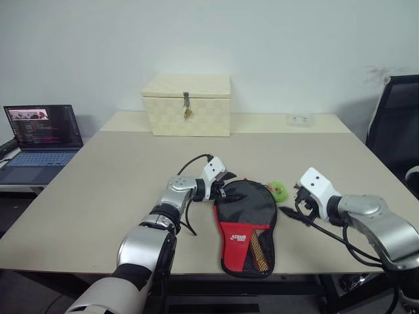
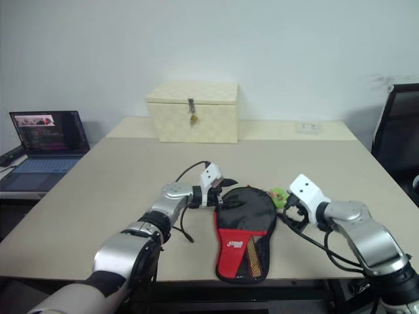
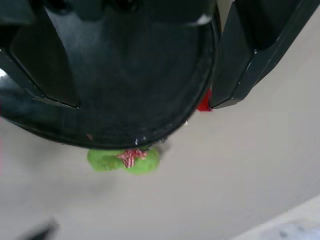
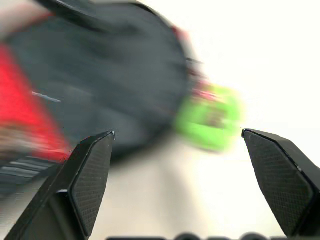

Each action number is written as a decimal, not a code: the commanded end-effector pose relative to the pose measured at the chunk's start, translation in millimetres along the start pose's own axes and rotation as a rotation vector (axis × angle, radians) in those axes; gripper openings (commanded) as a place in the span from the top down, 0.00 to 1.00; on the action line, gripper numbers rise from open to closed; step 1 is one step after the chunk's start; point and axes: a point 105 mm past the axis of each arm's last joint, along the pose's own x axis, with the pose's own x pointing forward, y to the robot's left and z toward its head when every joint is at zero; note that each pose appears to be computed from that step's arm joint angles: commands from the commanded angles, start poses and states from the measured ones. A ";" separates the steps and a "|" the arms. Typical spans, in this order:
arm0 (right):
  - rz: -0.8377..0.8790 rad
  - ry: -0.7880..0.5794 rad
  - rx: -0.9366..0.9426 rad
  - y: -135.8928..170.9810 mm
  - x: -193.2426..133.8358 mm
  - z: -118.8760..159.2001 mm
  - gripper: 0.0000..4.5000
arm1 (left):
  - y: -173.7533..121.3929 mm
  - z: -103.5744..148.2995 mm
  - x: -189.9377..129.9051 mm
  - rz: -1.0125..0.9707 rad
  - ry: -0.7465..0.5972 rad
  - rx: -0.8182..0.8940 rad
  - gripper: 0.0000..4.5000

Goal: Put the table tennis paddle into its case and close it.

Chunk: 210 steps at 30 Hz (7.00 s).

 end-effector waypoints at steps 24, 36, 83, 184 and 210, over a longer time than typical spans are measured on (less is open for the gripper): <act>-0.031 0.010 -0.387 -9.0 62.2 -6.1 0.65 | -22.9 -14.2 10.2 -0.131 0.090 0.045 0.00; 0.007 0.061 -0.454 -20.7 21.4 -18.6 0.99 | -29.6 -23.2 12.3 -0.163 0.138 0.050 0.00; 0.689 0.049 -0.132 148.0 -98.6 1.4 0.84 | -41.7 -6.1 39.1 -0.156 0.071 0.059 0.00; 0.132 -0.179 0.267 -5.0 -0.1 51.3 0.01 | -29.5 14.9 -42.2 -0.291 -0.004 0.159 0.00; 0.354 0.128 0.073 80.2 -39.3 -44.0 0.01 | -50.0 -13.7 -1.5 -0.383 0.077 0.159 0.00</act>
